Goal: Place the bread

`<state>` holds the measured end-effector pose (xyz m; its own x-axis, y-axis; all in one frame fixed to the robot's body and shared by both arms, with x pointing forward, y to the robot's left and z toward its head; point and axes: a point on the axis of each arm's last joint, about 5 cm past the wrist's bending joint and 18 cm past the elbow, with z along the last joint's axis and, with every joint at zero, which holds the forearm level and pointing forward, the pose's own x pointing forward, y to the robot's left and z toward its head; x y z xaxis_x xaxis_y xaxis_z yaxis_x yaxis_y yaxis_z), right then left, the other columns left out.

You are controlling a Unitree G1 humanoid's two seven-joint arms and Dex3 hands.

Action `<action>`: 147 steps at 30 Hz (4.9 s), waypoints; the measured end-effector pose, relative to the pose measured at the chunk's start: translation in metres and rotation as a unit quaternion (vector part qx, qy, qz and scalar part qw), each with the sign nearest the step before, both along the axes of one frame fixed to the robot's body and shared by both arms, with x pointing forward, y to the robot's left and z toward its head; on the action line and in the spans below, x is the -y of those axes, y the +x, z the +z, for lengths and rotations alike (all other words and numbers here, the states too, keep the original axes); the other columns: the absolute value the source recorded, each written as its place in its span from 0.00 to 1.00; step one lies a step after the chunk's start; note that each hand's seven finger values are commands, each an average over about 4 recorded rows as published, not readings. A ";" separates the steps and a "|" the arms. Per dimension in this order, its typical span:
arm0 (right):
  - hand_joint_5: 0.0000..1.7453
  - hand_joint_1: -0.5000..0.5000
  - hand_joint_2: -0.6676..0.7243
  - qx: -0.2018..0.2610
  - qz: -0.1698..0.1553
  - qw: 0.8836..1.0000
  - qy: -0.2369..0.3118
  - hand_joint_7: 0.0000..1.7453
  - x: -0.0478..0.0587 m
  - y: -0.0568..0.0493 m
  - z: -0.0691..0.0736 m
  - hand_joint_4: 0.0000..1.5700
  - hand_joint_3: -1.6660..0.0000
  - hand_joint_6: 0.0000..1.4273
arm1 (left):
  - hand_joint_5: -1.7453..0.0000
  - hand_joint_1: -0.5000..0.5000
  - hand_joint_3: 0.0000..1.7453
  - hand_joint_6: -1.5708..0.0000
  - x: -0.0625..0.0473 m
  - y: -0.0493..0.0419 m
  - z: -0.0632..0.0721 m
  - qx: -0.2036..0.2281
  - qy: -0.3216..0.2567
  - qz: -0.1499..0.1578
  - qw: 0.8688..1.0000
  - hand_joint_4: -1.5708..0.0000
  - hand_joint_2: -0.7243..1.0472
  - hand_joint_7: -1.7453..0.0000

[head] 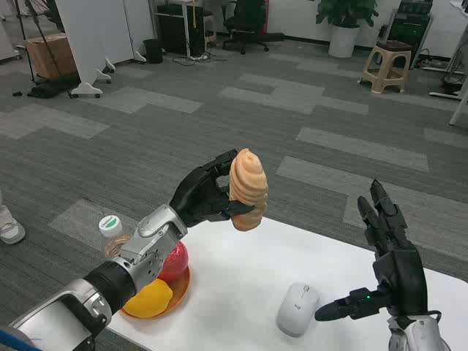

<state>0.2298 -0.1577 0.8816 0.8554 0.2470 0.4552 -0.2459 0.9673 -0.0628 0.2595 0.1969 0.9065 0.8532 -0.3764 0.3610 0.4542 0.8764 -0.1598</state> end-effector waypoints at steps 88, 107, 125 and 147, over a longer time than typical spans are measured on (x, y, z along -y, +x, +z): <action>0.11 0.17 0.50 0.017 -0.006 1.000 0.001 0.00 0.003 0.004 0.007 0.00 1.00 0.00 | 0.00 0.33 0.20 0.38 0.007 0.0414 -0.003 -0.128 0.615 -0.105 0.771 0.25 1.00 0.04; 0.11 0.17 0.53 0.016 -0.006 1.000 0.001 0.00 0.003 0.004 0.007 0.00 1.00 0.00 | 0.00 0.33 0.20 0.55 0.025 0.0390 -0.020 -0.140 0.597 -0.096 0.784 0.66 1.00 0.04; 0.11 0.17 0.55 0.015 -0.006 1.000 0.001 0.00 0.003 0.004 0.007 0.00 1.00 0.00 | 0.00 0.17 0.10 0.82 0.029 0.0403 -0.021 -0.142 0.585 -0.085 0.794 1.00 1.00 0.04; 0.11 0.21 0.50 0.015 -0.006 1.000 0.001 0.00 0.003 0.004 0.007 0.00 1.00 0.00 | 0.00 0.00 0.05 1.00 0.027 0.0403 -0.021 -0.149 0.573 -0.082 0.802 1.00 0.12 0.28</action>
